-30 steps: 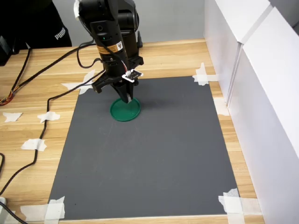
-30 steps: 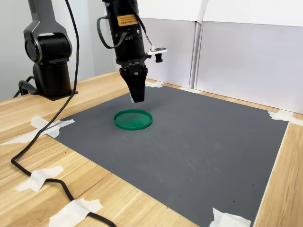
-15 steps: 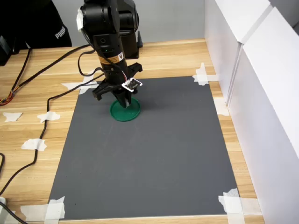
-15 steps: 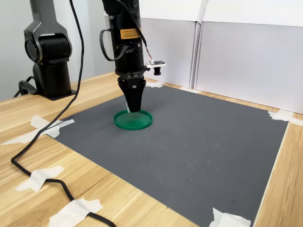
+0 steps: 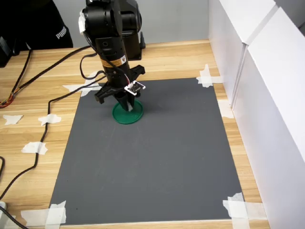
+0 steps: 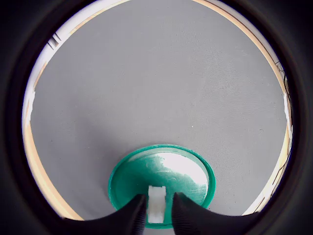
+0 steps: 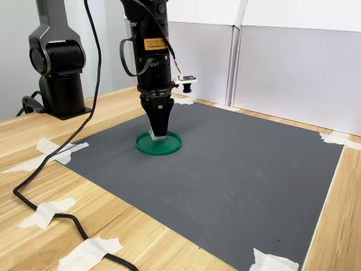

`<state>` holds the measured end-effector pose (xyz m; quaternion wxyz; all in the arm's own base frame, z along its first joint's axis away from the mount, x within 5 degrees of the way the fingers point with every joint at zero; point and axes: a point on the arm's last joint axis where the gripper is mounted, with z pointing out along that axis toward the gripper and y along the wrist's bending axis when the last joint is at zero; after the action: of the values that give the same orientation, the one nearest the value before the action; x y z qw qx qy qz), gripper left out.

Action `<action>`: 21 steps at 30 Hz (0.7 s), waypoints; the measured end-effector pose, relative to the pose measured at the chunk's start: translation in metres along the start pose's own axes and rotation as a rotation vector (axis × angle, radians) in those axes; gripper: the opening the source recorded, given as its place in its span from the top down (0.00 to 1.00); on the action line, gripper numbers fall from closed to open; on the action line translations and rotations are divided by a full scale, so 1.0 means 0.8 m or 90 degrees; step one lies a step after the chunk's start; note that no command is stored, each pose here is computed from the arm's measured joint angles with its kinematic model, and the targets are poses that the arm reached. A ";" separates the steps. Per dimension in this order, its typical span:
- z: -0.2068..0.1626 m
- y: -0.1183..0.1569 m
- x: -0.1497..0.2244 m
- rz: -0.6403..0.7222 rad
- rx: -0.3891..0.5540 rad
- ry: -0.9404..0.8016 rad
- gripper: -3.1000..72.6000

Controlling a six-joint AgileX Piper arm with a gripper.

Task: Grasp a white terminal and put it on the green lid.

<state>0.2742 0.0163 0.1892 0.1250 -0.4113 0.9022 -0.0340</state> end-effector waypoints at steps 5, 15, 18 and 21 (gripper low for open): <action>-0.003 0.000 0.000 0.000 0.004 -0.004 0.37; -0.080 0.007 0.003 0.016 0.103 -0.103 0.40; -0.111 0.014 0.009 0.050 0.137 -0.145 0.55; -0.141 0.021 0.020 0.110 0.162 -0.188 0.75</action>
<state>0.2233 0.0106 0.2919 0.3093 -0.3142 0.8943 -0.0761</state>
